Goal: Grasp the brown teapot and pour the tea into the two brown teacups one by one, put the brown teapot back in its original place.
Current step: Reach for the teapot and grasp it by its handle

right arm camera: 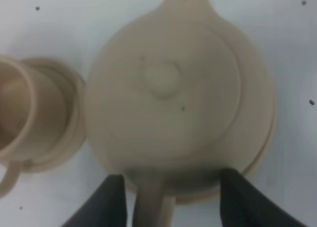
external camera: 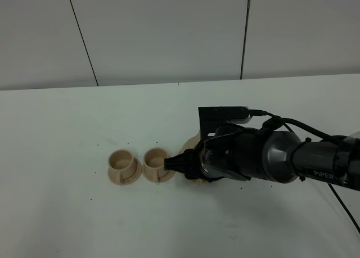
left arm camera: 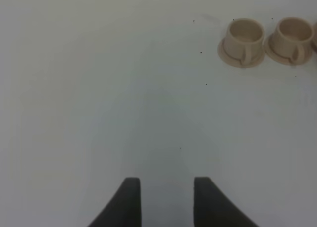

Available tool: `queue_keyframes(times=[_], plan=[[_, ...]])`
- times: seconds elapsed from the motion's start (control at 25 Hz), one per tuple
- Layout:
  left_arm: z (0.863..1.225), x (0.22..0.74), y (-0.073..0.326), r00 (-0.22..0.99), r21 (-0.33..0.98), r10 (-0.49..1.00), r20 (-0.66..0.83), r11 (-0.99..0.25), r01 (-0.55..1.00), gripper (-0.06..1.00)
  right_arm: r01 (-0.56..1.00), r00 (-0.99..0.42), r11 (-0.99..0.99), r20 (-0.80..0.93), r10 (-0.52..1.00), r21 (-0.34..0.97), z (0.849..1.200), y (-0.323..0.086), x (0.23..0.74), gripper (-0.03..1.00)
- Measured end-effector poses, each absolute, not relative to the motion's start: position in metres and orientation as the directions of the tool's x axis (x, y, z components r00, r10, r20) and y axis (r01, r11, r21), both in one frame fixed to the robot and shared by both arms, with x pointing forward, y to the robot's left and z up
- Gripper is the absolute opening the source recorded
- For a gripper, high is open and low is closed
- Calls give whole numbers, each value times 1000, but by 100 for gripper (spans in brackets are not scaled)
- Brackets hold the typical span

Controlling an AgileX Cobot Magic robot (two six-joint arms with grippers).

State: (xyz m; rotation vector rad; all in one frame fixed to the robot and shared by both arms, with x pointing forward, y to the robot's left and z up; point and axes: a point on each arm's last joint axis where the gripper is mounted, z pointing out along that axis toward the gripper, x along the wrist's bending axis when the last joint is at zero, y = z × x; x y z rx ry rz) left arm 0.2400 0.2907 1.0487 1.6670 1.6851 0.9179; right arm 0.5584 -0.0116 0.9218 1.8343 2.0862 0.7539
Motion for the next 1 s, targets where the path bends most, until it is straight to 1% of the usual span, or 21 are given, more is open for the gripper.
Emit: queue_keyframes(times=[0.44,1.0], plan=[[1049,240,291,-40,807,997,58,-23,590,33,848,-166,66,146,975,526,921,-11,558,41],[1049,240,291,-40,807,997,58,-23,590,33,848,-165,65,147,975,526,921,-11,558,32]])
